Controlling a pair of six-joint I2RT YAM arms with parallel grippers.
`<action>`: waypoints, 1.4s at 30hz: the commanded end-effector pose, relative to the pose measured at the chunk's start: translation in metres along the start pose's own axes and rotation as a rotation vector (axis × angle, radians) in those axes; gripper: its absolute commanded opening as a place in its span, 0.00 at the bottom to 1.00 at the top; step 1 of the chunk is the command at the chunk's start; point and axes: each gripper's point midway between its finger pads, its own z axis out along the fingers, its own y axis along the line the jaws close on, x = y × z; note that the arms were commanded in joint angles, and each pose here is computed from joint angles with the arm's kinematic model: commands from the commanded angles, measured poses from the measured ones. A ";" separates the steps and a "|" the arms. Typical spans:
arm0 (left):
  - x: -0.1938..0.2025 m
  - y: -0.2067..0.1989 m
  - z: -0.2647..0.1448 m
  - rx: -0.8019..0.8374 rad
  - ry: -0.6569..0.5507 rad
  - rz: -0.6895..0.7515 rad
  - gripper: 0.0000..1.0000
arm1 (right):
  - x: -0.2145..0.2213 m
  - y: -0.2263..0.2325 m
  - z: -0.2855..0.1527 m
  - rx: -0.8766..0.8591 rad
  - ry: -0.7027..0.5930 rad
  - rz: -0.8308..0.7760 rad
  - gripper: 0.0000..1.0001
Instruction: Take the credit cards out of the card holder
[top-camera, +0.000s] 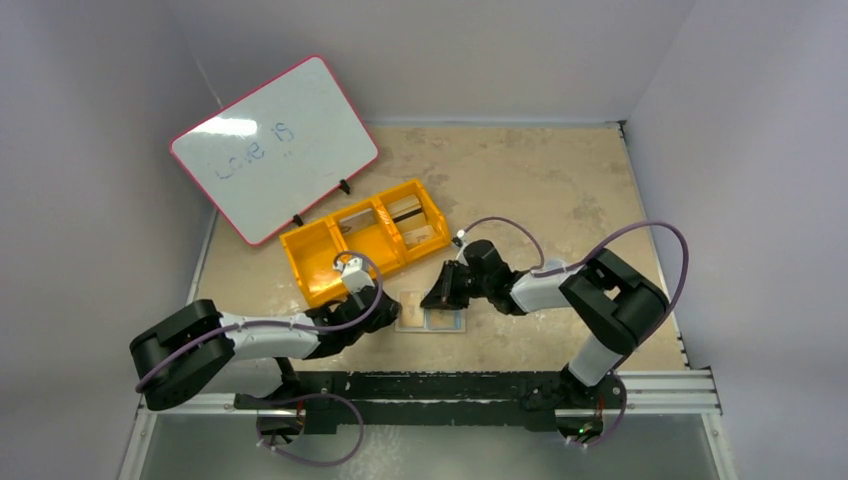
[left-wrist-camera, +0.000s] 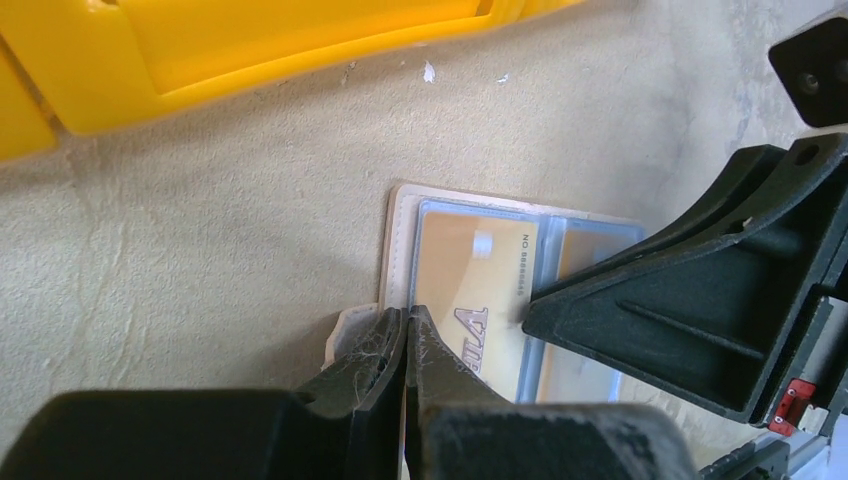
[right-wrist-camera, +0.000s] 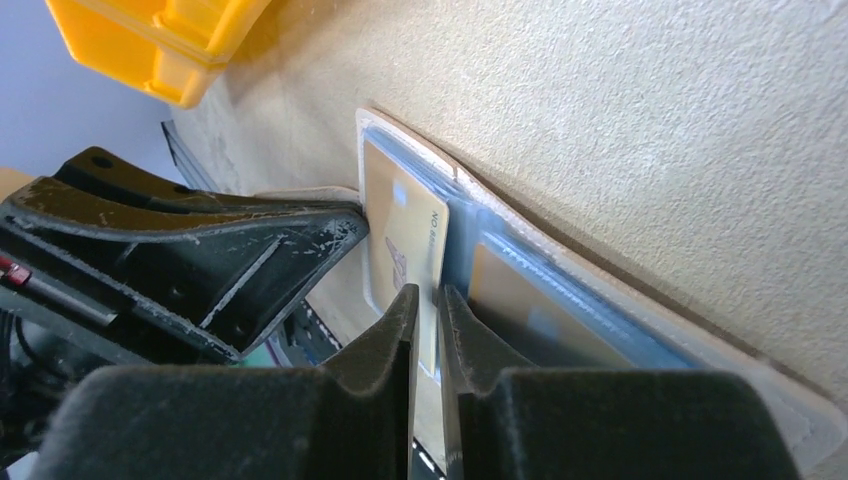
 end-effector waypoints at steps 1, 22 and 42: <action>0.041 0.034 -0.009 -0.075 0.163 0.023 0.00 | -0.009 0.051 -0.011 -0.199 -0.040 -0.057 0.10; 0.031 0.034 -0.011 -0.067 0.107 -0.008 0.00 | -0.014 0.036 -0.011 -0.069 -0.035 -0.083 0.22; -0.006 -0.011 -0.026 0.073 0.000 0.002 0.26 | -0.006 0.030 -0.005 -0.089 0.003 -0.080 0.00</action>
